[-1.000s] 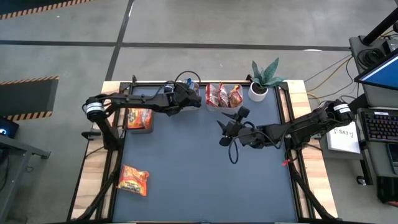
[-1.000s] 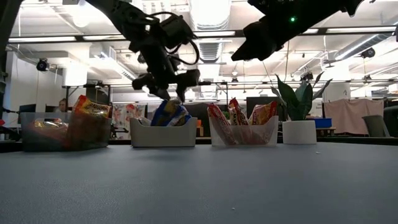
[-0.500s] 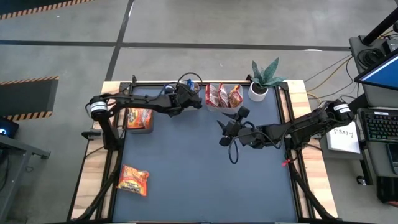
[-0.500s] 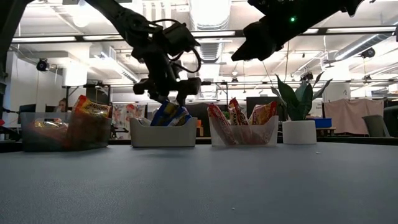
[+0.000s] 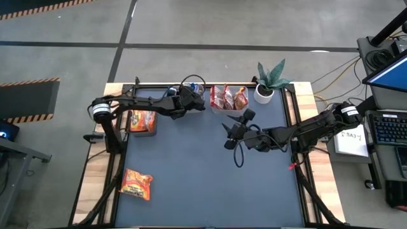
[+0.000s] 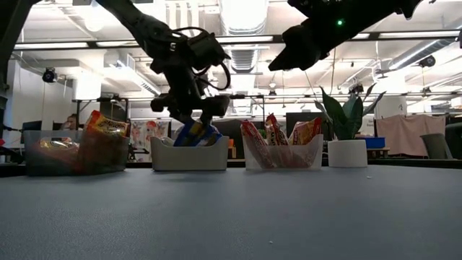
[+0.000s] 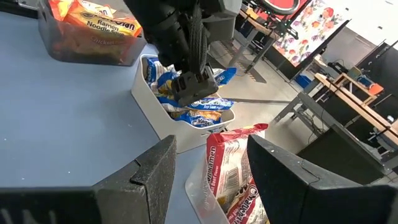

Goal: Sort Maruchan noodles
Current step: Put the blue noodle pack into the gray bin

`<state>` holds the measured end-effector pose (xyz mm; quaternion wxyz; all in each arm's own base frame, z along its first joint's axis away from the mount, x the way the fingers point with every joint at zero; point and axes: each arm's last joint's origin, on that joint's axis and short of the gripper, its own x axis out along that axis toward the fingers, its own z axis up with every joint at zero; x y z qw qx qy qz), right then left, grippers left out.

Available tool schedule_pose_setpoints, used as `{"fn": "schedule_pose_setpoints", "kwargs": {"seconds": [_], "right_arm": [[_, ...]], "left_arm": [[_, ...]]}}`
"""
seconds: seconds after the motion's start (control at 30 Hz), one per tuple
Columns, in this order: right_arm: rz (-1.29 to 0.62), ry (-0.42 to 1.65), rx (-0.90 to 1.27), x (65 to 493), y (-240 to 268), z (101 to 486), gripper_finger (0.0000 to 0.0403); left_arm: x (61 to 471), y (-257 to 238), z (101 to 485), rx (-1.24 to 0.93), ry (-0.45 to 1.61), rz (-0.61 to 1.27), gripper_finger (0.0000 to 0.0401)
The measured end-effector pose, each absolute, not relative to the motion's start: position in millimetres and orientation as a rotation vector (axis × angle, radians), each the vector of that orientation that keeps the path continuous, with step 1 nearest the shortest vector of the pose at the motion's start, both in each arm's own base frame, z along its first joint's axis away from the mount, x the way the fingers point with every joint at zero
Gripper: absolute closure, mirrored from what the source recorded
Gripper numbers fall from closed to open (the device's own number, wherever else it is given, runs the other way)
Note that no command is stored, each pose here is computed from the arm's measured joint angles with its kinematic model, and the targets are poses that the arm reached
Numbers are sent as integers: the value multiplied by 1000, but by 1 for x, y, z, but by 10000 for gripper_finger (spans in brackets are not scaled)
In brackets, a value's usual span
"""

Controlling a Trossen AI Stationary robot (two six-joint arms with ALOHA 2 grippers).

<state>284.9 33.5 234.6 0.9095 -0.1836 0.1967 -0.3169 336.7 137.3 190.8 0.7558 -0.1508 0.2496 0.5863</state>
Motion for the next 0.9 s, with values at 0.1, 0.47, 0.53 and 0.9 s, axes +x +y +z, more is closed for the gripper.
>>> {"fn": "schedule_pose_setpoints", "kwargs": {"seconds": [0.1,0.47,0.53,0.9], "right_arm": [[-652,406,-379,285,34,234,216],[-651,407,-380,285,34,234,216],[-651,407,-380,285,34,235,216],[-647,407,-380,285,34,234,216]], "left_arm": [[334,136,196,-298,561,1267,208],[342,142,223,-177,429,1207,208],[345,146,218,-143,428,1210,208],[343,170,188,-96,507,1292,208]]}}
